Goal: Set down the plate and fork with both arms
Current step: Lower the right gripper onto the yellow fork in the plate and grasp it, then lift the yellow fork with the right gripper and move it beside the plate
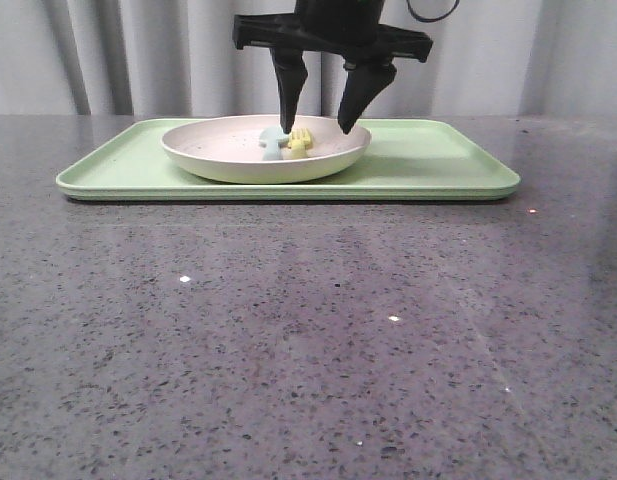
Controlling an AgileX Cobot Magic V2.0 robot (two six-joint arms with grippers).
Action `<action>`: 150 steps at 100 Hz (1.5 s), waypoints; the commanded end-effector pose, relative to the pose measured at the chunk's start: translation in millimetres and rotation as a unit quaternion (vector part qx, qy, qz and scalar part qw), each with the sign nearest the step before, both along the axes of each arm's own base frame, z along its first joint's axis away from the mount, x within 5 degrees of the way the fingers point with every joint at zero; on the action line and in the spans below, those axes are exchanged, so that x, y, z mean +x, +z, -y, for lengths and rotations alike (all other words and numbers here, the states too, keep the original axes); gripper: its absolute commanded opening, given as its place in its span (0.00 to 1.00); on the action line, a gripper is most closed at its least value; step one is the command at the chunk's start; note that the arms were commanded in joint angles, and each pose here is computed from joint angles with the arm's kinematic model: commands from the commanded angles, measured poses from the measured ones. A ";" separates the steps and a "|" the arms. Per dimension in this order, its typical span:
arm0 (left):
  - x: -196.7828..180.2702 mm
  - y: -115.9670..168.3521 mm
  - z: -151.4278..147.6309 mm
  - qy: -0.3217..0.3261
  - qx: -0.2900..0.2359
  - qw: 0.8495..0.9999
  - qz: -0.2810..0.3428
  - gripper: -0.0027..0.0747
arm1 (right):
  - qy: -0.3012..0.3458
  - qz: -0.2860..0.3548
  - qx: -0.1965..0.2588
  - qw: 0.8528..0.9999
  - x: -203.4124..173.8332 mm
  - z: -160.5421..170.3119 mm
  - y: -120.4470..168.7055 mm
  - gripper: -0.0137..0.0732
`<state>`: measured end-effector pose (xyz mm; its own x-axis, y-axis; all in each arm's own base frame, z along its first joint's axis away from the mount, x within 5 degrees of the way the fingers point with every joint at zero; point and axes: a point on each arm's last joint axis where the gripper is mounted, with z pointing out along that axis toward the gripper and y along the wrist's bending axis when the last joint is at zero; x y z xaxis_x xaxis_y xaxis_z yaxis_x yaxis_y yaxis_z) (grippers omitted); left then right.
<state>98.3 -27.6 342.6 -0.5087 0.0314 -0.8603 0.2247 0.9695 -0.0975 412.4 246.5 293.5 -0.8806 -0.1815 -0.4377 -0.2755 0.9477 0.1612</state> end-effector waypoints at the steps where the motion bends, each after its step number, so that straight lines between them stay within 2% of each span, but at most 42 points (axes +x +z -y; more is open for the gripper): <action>1: 1.9 14.0 1.2 0.001 -0.018 0.999 0.042 0.37 | 0.001 0.051 0.030 0.998 -6.9 2.8 38.2 0.68; 55: 1.8 14.0 1.3 0.000 -0.019 0.999 0.042 0.37 | 0.000 0.033 0.019 0.999 1.6 -2.1 15.6 0.66; 65: 1.8 14.0 1.3 0.000 -0.019 0.999 0.042 0.37 | 0.000 0.033 0.019 0.999 1.6 -2.1 15.6 0.53; 74: 1.8 14.0 1.3 0.000 -0.019 0.999 0.042 0.37 | 0.000 0.035 0.020 0.999 1.9 -2.3 15.8 0.34; 83: 1.8 14.0 1.3 0.000 -0.019 0.999 0.042 0.37 | 0.000 0.036 0.020 0.999 2.0 -2.4 15.9 0.19; 91: 1.8 14.0 1.3 0.000 -0.019 0.999 0.042 0.37 | 0.000 0.036 0.021 0.999 2.1 -2.4 15.9 0.12; 119: 1.6 13.5 1.3 0.000 -0.018 0.999 0.039 0.37 | 0.000 0.035 0.021 0.999 1.0 -1.4 21.9 0.10; 150: 1.2 12.7 1.3 0.000 -0.018 0.999 0.034 0.37 | -0.019 0.063 0.035 0.997 -3.5 23.4 69.6 0.10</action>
